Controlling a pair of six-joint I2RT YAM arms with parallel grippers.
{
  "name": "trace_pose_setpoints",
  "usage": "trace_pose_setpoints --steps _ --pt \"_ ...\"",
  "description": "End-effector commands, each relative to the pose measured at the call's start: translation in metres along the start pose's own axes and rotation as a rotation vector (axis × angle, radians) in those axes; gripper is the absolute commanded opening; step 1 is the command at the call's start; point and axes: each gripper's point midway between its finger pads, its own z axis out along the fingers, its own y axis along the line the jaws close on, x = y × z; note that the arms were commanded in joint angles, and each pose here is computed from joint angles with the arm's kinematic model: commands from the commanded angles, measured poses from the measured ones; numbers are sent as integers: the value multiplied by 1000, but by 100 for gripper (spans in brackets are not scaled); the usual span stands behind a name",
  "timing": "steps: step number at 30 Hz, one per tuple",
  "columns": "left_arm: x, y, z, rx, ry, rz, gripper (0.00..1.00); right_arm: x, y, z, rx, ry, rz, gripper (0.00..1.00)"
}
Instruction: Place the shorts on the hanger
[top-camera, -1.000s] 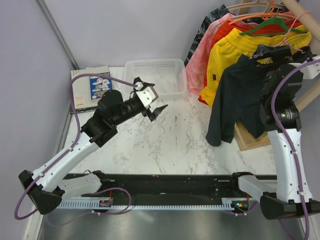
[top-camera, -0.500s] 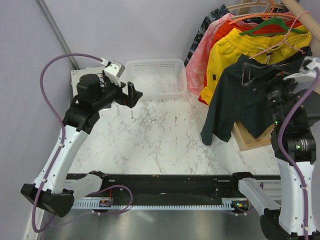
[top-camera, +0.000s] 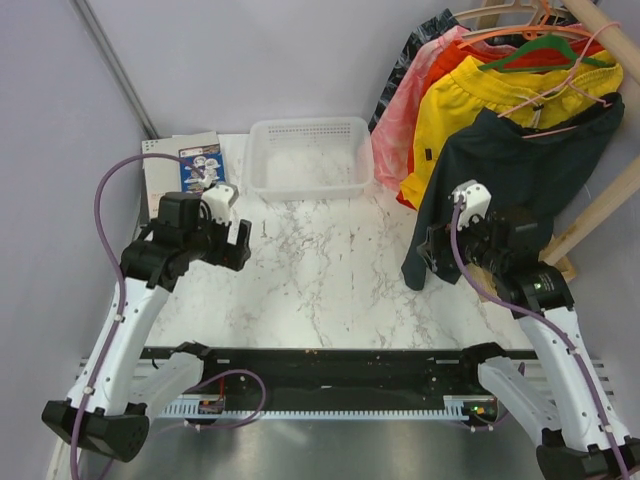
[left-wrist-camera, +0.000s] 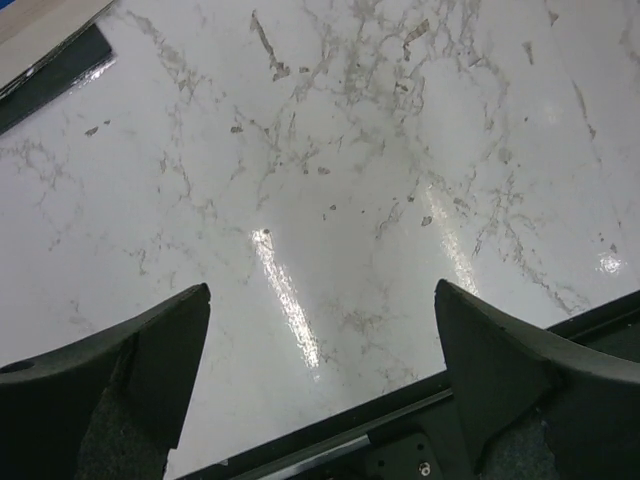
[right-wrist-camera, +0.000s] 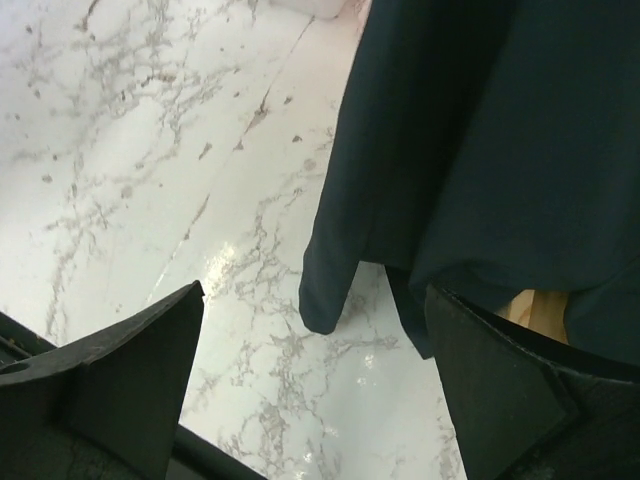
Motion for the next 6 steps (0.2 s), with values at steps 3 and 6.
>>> trace_pose_setpoints --steps 3,6 --pt "5 22 -20 -129 -34 38 99 -15 0 -11 16 -60 -145 98" --pt "-7 25 -32 -150 -80 34 99 -28 1 -23 25 -91 -156 98"
